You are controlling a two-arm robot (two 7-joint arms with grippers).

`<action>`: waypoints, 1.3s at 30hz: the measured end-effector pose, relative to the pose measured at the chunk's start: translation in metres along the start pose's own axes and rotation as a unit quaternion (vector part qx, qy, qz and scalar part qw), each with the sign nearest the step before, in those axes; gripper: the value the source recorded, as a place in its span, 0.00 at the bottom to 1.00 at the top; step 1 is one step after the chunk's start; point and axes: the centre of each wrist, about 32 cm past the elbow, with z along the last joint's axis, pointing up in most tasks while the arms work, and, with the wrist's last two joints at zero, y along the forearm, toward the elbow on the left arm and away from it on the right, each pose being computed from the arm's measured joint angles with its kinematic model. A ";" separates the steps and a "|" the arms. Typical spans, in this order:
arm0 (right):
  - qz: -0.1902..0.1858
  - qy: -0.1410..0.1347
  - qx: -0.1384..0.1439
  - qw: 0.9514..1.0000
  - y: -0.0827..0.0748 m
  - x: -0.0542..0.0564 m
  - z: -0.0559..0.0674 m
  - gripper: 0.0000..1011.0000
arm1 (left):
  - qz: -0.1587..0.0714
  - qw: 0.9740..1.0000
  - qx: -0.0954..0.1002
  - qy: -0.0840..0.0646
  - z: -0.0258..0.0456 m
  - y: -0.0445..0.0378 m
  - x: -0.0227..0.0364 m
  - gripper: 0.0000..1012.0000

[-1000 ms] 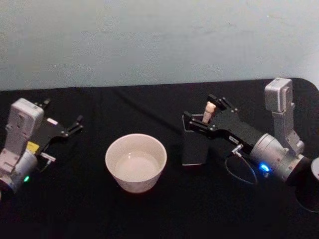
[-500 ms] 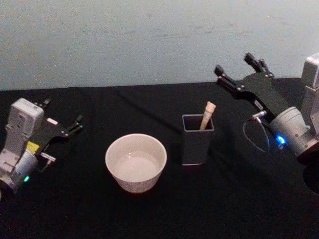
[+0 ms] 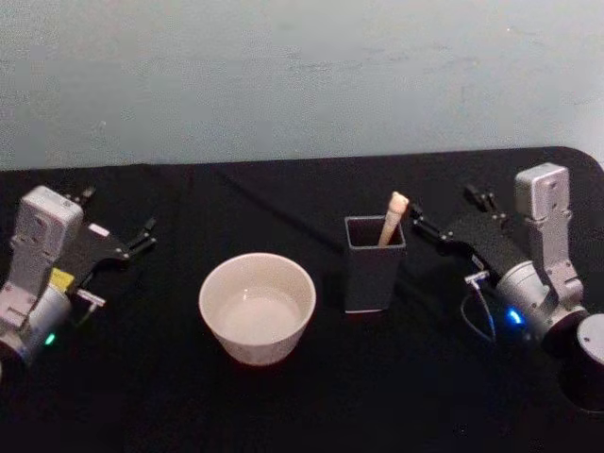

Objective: Pick up the stirring spoon with one hand, stir inside the cup, then place it back in its original position.

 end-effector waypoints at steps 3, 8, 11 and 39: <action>0.001 -0.004 -0.013 1.000 0.001 -0.002 -0.005 0.99 | 0.000 1.000 0.000 0.000 0.0000 0.0000 0.0000 0.99; 0.001 -0.005 -0.014 1.000 0.001 -0.002 -0.005 0.99 | 0.000 1.000 0.000 0.000 0.0000 0.0000 0.0000 0.99; 0.002 -0.005 -0.014 1.000 0.001 -0.002 -0.005 0.99 | 0.000 1.000 0.000 0.000 0.0000 0.0000 0.0000 0.99; 0.001 -0.003 -0.010 1.000 0.001 -0.001 -0.004 0.99 | 0.000 1.000 0.000 0.000 0.0000 0.0000 0.0000 0.99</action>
